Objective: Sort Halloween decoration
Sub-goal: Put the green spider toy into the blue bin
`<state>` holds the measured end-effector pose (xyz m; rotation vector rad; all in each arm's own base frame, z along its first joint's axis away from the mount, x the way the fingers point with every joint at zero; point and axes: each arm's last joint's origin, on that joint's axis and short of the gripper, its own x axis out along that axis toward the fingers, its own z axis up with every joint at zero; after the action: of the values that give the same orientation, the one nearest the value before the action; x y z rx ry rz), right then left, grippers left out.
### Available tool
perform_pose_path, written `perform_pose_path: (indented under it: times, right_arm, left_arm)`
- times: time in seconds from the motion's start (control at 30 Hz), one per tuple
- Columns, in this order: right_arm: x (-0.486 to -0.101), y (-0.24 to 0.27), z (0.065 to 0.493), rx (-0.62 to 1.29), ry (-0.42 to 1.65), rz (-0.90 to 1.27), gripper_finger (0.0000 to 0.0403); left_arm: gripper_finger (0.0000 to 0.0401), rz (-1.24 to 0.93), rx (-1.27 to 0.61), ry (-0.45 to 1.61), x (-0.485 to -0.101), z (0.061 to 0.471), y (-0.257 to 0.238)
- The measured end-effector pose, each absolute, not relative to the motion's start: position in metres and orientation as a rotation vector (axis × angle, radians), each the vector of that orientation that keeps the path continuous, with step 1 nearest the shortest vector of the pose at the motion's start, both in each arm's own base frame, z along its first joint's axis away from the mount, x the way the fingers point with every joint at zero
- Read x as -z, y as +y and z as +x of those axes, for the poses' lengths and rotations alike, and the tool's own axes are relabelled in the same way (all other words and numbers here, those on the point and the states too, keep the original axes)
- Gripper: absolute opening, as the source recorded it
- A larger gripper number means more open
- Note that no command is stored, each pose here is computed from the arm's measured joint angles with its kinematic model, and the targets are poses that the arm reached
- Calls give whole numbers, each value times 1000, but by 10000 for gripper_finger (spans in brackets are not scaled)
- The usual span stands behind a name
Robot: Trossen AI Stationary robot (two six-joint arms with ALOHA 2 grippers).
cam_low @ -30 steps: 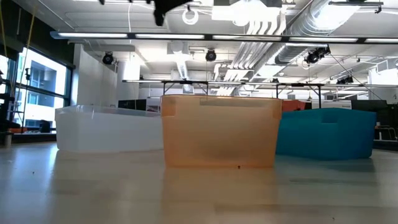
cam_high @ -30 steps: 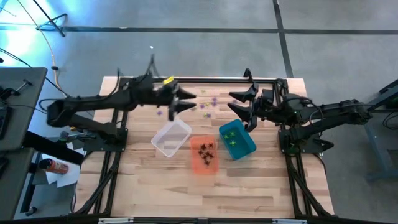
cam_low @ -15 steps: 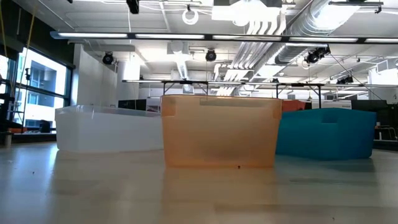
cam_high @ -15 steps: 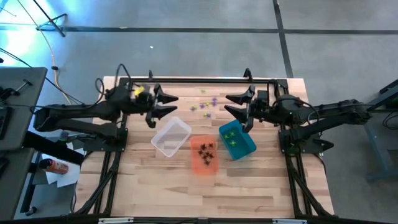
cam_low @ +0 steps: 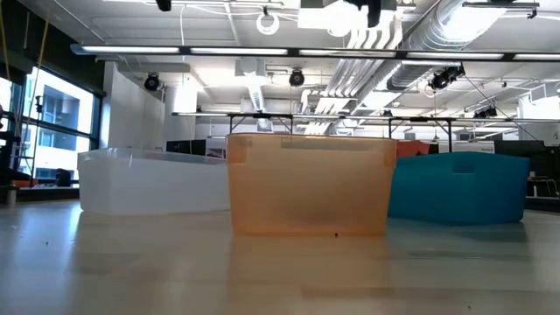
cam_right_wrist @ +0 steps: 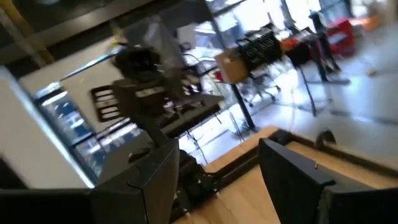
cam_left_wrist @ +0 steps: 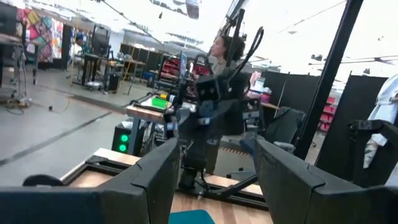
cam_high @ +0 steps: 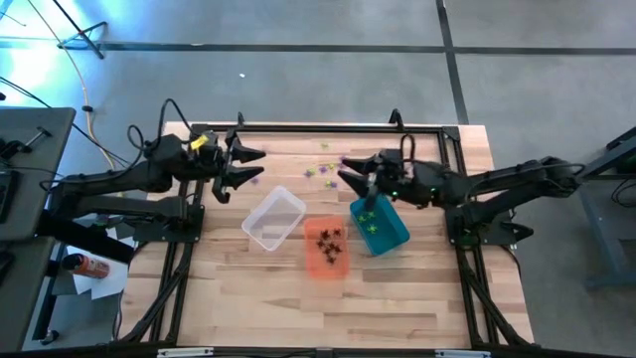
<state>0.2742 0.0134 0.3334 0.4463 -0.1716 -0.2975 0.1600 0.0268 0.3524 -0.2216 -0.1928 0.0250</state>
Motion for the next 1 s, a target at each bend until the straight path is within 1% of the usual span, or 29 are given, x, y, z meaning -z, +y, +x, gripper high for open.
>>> perform_pose_path:
  times: [0.1, 0.17, 0.27, 0.37, 0.43, 0.53, 0.6, 0.67, 0.73, 0.83, 0.9, 1.0]
  right_arm:
    - [-322, 10, 282, 387, -145, 568, 215]
    - [-319, 4, 288, 460, -64, 636, 215]
    - [-316, -15, 298, 574, 153, 686, 215]
    - [-311, -41, 303, 738, 414, 674, 215]
    - [-304, -61, 299, 860, 580, 646, 215]
    - [-288, -93, 287, 1031, 764, 634, 215]
    - [-272, -115, 276, 1100, 848, 646, 215]
    - [-253, -134, 263, 1116, 927, 682, 215]
    - [-234, -152, 248, 1123, 973, 726, 215]
    - [-212, -177, 224, 1151, 964, 861, 215]
    - [-201, -189, 211, 1174, 932, 950, 215]
    - [-194, -200, 203, 1159, 863, 983, 215]
  left_arm:
    - [190, -215, -24, -201, -354, 155, 26]
    - [190, -200, -34, -205, -355, 154, 26]
    - [190, -166, -63, -212, -355, 153, 27]
    - [190, -154, -121, -214, -355, 154, 28]
    - [190, -157, -156, -219, -355, 153, 29]
    - [190, -166, -211, -224, -355, 153, 31]
    - [190, -188, -243, -231, -355, 153, 32]
    - [190, -219, -277, -238, -355, 153, 33]
    - [190, -253, -286, -245, -355, 153, 33]
    - [190, -309, -279, -252, -355, 153, 33]
    - [190, -327, -277, -255, -355, 153, 33]
    - [190, -320, -287, -255, -355, 152, 33]
